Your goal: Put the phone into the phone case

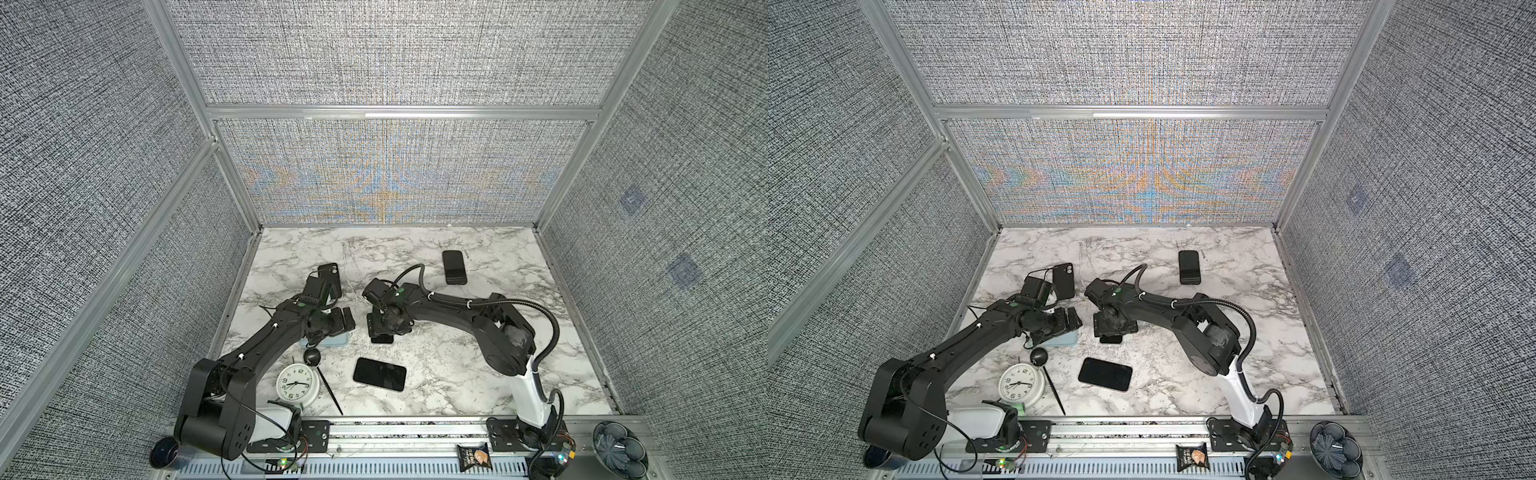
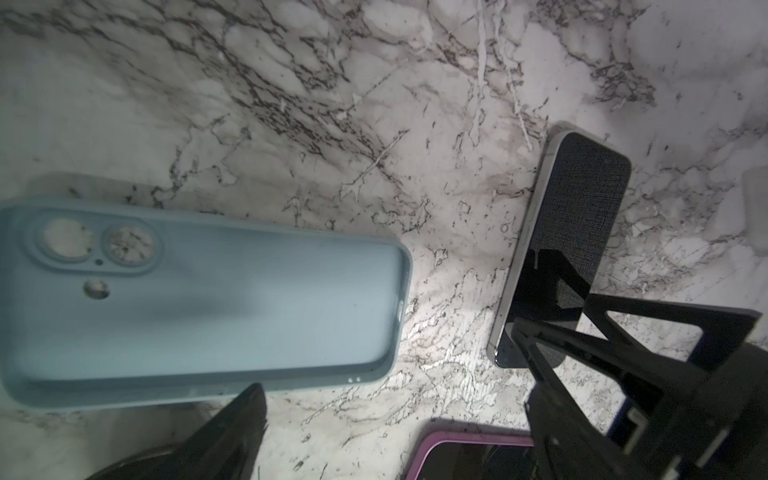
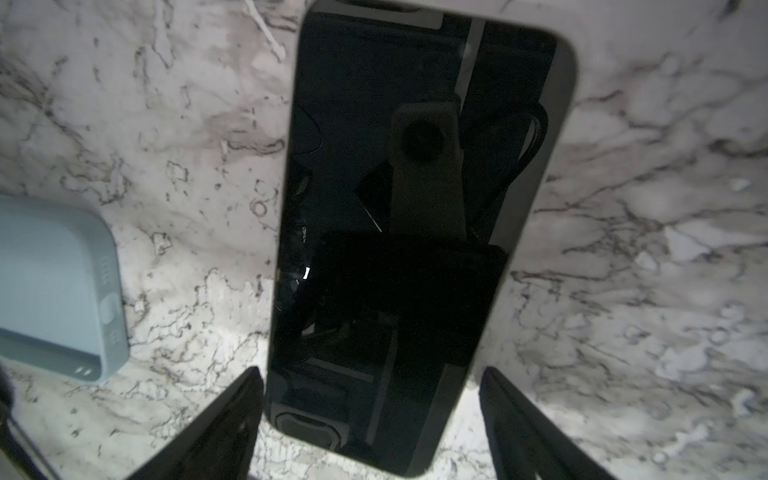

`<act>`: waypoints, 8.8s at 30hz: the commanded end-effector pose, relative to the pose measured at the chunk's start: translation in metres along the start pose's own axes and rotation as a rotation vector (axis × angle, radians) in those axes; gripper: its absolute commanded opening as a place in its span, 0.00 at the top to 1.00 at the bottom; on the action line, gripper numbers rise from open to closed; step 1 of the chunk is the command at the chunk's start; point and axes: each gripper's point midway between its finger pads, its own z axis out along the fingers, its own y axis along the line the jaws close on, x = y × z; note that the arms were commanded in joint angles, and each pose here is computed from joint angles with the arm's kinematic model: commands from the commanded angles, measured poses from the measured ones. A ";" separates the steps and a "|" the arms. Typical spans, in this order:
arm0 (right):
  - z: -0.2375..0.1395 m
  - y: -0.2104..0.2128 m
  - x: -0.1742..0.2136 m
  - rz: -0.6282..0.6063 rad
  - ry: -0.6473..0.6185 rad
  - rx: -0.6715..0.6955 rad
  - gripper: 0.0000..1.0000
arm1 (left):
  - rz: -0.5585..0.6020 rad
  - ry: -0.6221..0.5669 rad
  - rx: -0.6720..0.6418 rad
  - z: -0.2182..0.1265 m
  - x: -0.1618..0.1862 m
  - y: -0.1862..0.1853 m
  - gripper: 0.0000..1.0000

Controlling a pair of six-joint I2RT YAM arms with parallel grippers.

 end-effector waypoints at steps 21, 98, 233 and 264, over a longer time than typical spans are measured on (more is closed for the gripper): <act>0.014 -0.008 0.005 -0.053 0.013 0.123 0.16 | -0.007 0.010 -0.001 0.008 0.001 0.002 0.01; -0.020 -0.010 0.041 -0.256 -0.029 0.022 0.18 | -0.054 0.016 0.084 0.001 -0.001 -0.011 0.02; -0.145 -0.087 -0.009 0.377 -0.330 -0.680 0.22 | -0.131 -0.046 0.977 -0.009 -0.083 -0.188 1.00; -0.165 -0.095 -0.064 0.611 -0.483 -1.082 0.54 | -0.236 -0.111 1.173 -0.028 -0.094 -0.207 1.00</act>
